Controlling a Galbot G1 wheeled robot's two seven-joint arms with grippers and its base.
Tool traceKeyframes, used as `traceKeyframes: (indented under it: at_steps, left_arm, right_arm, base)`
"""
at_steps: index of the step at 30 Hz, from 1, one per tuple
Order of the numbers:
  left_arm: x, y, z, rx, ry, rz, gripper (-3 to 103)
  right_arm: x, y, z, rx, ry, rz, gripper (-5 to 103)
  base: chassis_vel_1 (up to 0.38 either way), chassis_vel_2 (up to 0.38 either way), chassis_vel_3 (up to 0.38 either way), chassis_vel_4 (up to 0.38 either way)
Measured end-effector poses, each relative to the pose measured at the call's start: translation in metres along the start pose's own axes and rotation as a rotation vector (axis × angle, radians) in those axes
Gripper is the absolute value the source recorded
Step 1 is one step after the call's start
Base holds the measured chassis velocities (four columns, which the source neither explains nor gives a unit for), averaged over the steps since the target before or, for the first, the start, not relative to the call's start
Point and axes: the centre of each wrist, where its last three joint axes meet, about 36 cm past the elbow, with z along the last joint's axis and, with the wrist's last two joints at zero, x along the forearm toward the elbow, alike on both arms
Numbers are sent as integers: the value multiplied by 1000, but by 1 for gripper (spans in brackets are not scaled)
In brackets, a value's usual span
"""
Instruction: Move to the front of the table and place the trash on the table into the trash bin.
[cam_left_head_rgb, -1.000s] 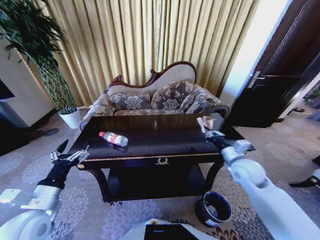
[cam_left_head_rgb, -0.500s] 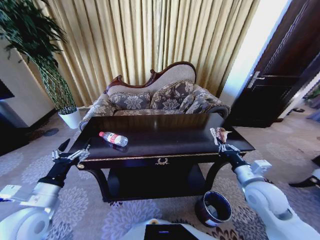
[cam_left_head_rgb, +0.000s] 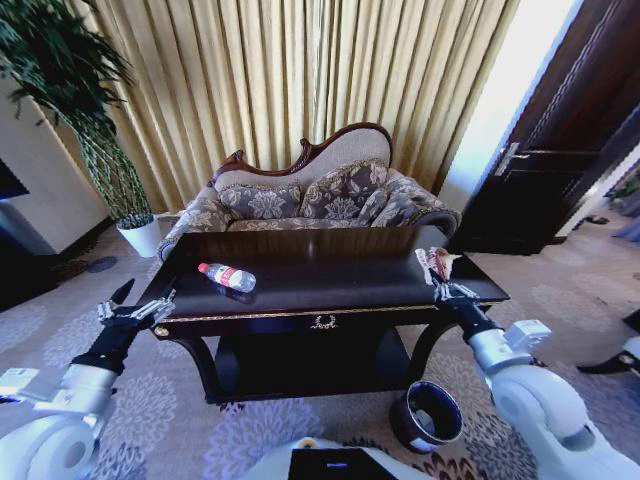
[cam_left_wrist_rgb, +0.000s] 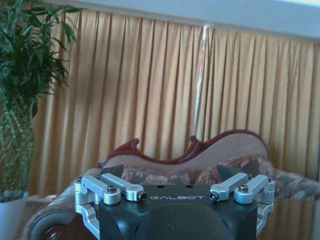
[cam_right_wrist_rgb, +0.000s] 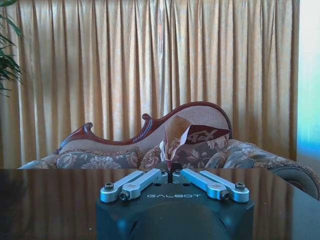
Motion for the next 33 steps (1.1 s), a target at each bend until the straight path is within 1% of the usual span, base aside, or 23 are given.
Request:
traceKeyframes:
  at_steps: [1,3,5,7,10,15,20,29,33]
  left_arm:
    - [1,-1,-3,-6,29,-26,100]
    - [1,-2,-5,-13,58,-52,100]
    - [1,-1,-5,-19,65,-59,100]
    - [2,-1,-6,-36,80,-76,100]
    - [3,-1,-7,-51,84,-85,100]
    - [4,0,-7,-60,85,-91,100]
    - [3,0,-5,-53,87,-89,100]
    - [2,-1,-4,-46,81,-81,100]
    - [3,-2,-1,-38,68,-74,100]
  right_arm:
    - [0,2,1,4,1,-4,0]
    - [0,4,2,8,4,-8,0]
    - [0,4,2,8,5,-9,0]
    - [0,5,3,11,6,-12,0]
    - [-1,5,4,14,10,-12,0]
    - [-1,7,6,15,16,-16,0]
    - [-1,8,8,12,19,-15,0]
    - [0,9,10,5,21,-10,0]
    - [-1,12,15,16,31,-7,0]
  base:
    - [0,0,0,0]
    - [0,0,0,0]
    - [21,-12,-27,23]
    - [53,-34,-49,29]
    - [49,-44,-33,36]
    - [34,-32,-24,36]
    - [68,-59,-70,72]
    - [153,-155,-159,147]
    - [124,-140,-135,126]
